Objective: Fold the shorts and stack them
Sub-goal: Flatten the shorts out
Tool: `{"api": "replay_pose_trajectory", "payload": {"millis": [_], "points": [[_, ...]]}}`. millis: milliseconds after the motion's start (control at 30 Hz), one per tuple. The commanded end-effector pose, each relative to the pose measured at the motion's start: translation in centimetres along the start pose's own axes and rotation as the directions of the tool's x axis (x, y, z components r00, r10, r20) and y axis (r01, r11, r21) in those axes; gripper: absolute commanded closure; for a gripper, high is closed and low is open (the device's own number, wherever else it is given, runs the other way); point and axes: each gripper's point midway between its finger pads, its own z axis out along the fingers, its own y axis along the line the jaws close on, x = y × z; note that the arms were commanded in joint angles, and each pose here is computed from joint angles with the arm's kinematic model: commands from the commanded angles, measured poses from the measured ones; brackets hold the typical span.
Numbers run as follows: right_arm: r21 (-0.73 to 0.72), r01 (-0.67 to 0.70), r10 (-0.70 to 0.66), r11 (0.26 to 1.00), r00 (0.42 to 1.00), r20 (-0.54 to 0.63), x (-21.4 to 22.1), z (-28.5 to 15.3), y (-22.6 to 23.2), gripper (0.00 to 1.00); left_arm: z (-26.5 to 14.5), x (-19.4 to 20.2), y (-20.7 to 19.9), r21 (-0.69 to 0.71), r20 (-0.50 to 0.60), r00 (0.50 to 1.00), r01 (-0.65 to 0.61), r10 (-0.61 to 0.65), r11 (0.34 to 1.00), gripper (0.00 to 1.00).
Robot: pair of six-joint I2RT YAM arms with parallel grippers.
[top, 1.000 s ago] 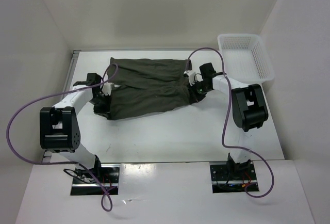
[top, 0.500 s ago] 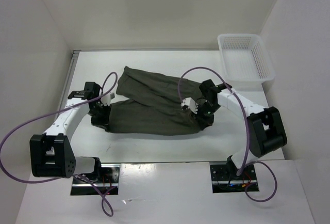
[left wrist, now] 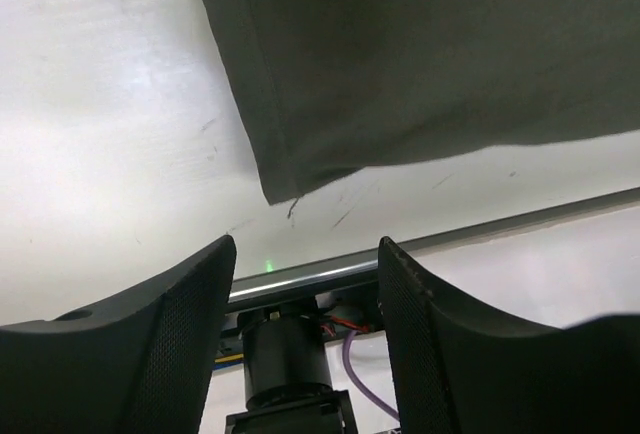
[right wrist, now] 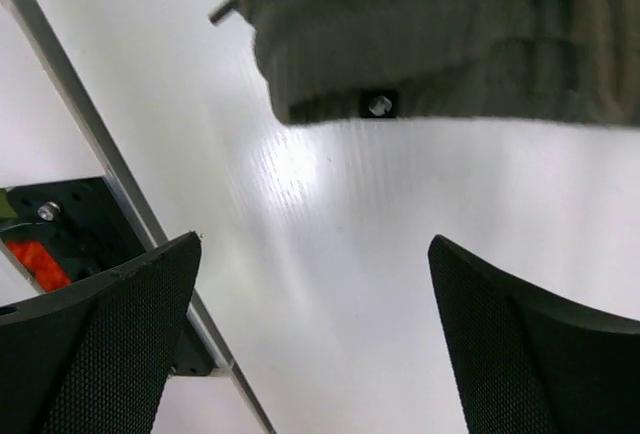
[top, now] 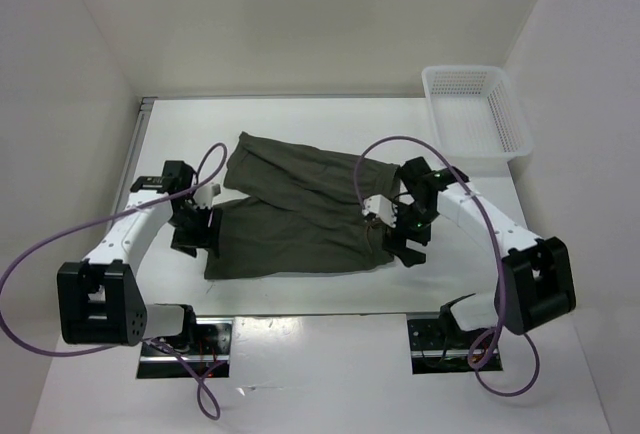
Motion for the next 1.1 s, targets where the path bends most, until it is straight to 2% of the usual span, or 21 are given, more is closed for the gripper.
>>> {"api": "replay_pose_trajectory", "payload": {"millis": [0,33,67,100,133,200,233,267,333,400,433,500,600,733,833,867,933,967,1000,1033,1067], "points": [[0.126,0.007,-0.012,0.992,0.999,0.042,-0.2,-3.8,-1.5,0.0,-0.5,-4.8,0.7,-0.003,0.128,0.992,-0.002,0.002,1.0,0.33],[0.149,-0.067,0.051,0.987,0.993,0.109,-0.8,-4.3,-2.4,0.0,-1.7,-8.0,1.1,-0.014,0.22,0.976,-0.009,0.012,1.0,0.31],[0.233,-0.092,0.045,0.968,0.979,0.201,-2.8,-5.4,-4.9,0.0,-1.5,-11.4,1.5,-0.024,0.29,0.956,-0.022,0.028,0.999,0.29],[0.224,-0.198,0.129,0.954,0.95,0.286,-4.4,-5.7,-6.3,0.02,-3.1,-14.8,1.5,-0.035,0.37,0.928,-0.037,0.047,0.999,0.29],[0.216,-0.238,0.158,0.947,0.93,0.331,-5.4,-5.3,-7.3,0.02,-2.0,-15.4,1.6,-0.022,0.361,0.932,-0.039,0.045,0.999,0.28],[0.262,-0.321,0.168,0.91,0.864,0.475,-8.7,-7.2,-11.5,0.05,-2.2,-20.3,1.6,-0.003,0.415,0.908,-0.061,0.057,0.998,0.28],[0.201,-0.42,0.259,0.885,0.803,0.537,-9.6,-7.3,-13.2,0.06,-2.1,-21.3,1.4,0.01,0.417,0.907,-0.068,0.058,0.998,0.28],[0.209,-0.459,0.259,0.863,0.759,0.597,-10.5,-8.0,-15.3,0.08,-1.6,-23.2,1.5,0.021,0.425,0.903,-0.076,0.059,0.997,0.28],[0.143,-0.594,0.381,0.792,0.664,0.644,-9.9,-7.4,-18.5,0.11,0.3,-24.1,1.6,0.044,0.397,0.916,-0.076,0.052,0.996,0.29],[0.135,-0.653,0.413,0.745,0.61,0.676,-9.4,-7.0,-21.1,0.13,1.1,-25.1,1.9,0.043,0.402,0.914,-0.077,0.053,0.996,0.31],[0.127,-0.701,0.462,0.702,0.584,0.667,-8.6,-5.8,-22.6,0.15,2.7,-24.8,2.2,0.05,0.365,0.93,-0.067,0.044,0.996,0.31],[0.165,-0.73,0.461,0.663,0.572,0.678,-7.9,-5.6,-24.8,0.15,4.0,-24.8,2.5,0.034,0.345,0.937,-0.064,0.048,0.997,0.31],[0.171,-0.74,0.494,0.65,0.583,0.645,-7.2,-3.5,-26.3,0.15,6.2,-24.9,2.1,0.032,0.307,0.95,-0.074,0.061,0.997,0.31],[0.124,-0.764,0.523,0.633,0.54,0.66,-8.2,-2.8,-28.4,0.15,8.2,-25.3,1.5,0.038,0.279,0.957,-0.089,0.075,0.995,0.31],[0.104,-0.778,0.549,0.619,0.524,0.651,-8.1,-1.4,-29.3,0.15,9.5,-25.2,1.8,0.017,0.26,0.962,-0.087,0.08,0.996,0.4],[0.101,-0.78,0.556,0.618,0.524,0.645,-8.0,-1.0,-29.3,0.15,9.4,-25.5,2.0,0.007,0.268,0.96,-0.087,0.082,0.996,0.48],[0.116,-0.772,0.559,0.625,0.546,0.624,-8.2,0.2,-29.1,0.23,9.9,-25.3,2.0,0.008,0.258,0.963,-0.085,0.08,0.996,0.58],[0.113,-0.768,0.562,0.631,0.552,0.616,-8.5,0.4,-28.8,0.28,9.9,-25.3,2.0,0.008,0.258,0.963,-0.085,0.08,0.996,0.68],[0.134,-0.776,0.564,0.616,0.553,0.613,-8.1,0.4,-29.0,0.36,9.9,-25.3,2.0,0.008,0.258,0.963,-0.085,0.08,0.996,0.93],[0.143,-0.774,0.561,0.617,0.56,0.609,-8.3,0.6,-28.9,0.49,9.5,-25.2,2.0,0.008,0.256,0.963,-0.084,0.079,0.996,0.99],[0.137,-0.776,0.574,0.615,0.561,0.597,-8.1,1.0,-28.5,0.54,9.6,-24.1,2.2,0.0,0.229,0.97,-0.076,0.074,0.997,1.0]]}}
